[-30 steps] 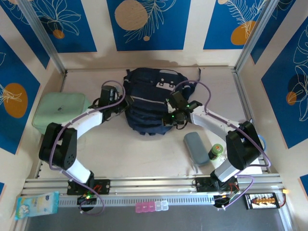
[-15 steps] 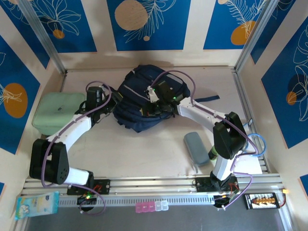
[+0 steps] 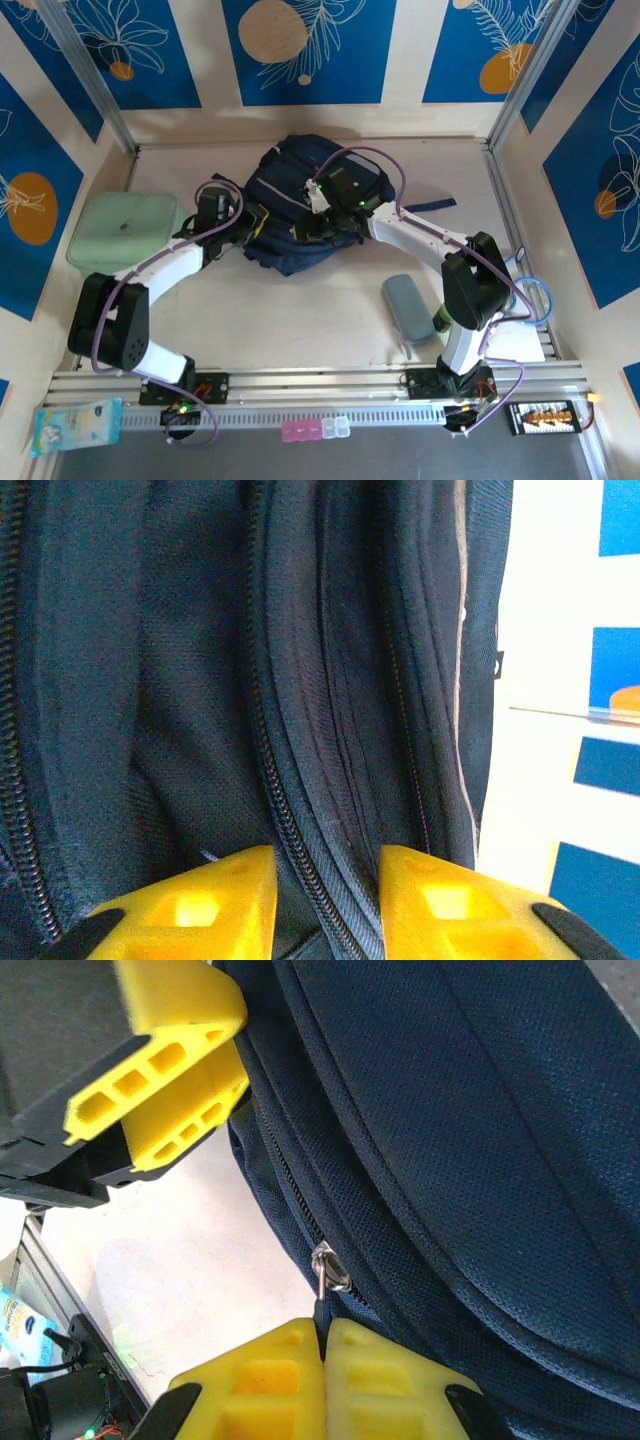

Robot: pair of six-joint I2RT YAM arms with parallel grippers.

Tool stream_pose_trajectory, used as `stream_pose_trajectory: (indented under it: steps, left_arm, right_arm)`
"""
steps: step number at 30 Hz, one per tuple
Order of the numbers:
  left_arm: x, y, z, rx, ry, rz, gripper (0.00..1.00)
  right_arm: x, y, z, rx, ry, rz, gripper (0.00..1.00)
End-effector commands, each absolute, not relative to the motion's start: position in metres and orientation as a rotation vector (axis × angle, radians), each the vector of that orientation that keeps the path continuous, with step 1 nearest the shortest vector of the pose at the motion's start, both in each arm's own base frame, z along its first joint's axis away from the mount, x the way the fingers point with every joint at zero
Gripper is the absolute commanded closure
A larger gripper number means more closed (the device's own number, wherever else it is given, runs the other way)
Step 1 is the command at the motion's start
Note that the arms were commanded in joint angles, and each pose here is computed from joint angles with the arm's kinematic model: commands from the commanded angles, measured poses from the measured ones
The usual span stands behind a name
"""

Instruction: Pack the student bag

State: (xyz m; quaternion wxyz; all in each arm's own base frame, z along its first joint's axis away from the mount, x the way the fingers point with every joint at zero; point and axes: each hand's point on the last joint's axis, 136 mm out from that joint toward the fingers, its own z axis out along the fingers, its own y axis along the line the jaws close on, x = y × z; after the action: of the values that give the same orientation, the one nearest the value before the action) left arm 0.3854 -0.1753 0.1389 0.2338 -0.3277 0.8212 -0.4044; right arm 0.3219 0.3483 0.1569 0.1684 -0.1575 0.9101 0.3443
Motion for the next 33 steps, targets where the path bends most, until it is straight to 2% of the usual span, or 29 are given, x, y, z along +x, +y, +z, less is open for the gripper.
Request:
stream_pose_trajectory:
  steps: [1, 6, 12, 19, 25, 33]
  left_arm:
    - [0.391, -0.182, 0.141, -0.939, 2.245, -1.128, 0.75]
    - [0.396, -0.180, 0.148, -0.913, 2.227, -1.102, 1.00]
    - [0.397, -0.171, 0.170, -0.865, 2.178, -1.056, 1.00]
    - [0.396, -0.164, 0.184, -0.846, 2.148, -1.032, 1.00]
    - [0.392, -0.163, 0.184, -0.832, 2.164, -1.037, 1.00]
    - [0.384, -0.156, 0.182, -0.804, 2.203, -0.991, 1.00]
  right_arm:
    - [0.320, 0.360, 0.173, -0.522, 2.516, 1.021, 1.00]
    - [0.315, 0.347, 0.162, -0.590, 2.538, 0.824, 1.00]
    - [0.300, 0.306, 0.141, -0.630, 2.601, 0.556, 1.00]
    - [0.282, 0.268, 0.116, -0.525, 2.699, 0.357, 1.00]
    - [0.303, 0.221, 0.104, -0.336, 2.719, 0.092, 1.00]
    - [0.349, 0.184, 0.102, -0.180, 2.687, 0.067, 1.00]
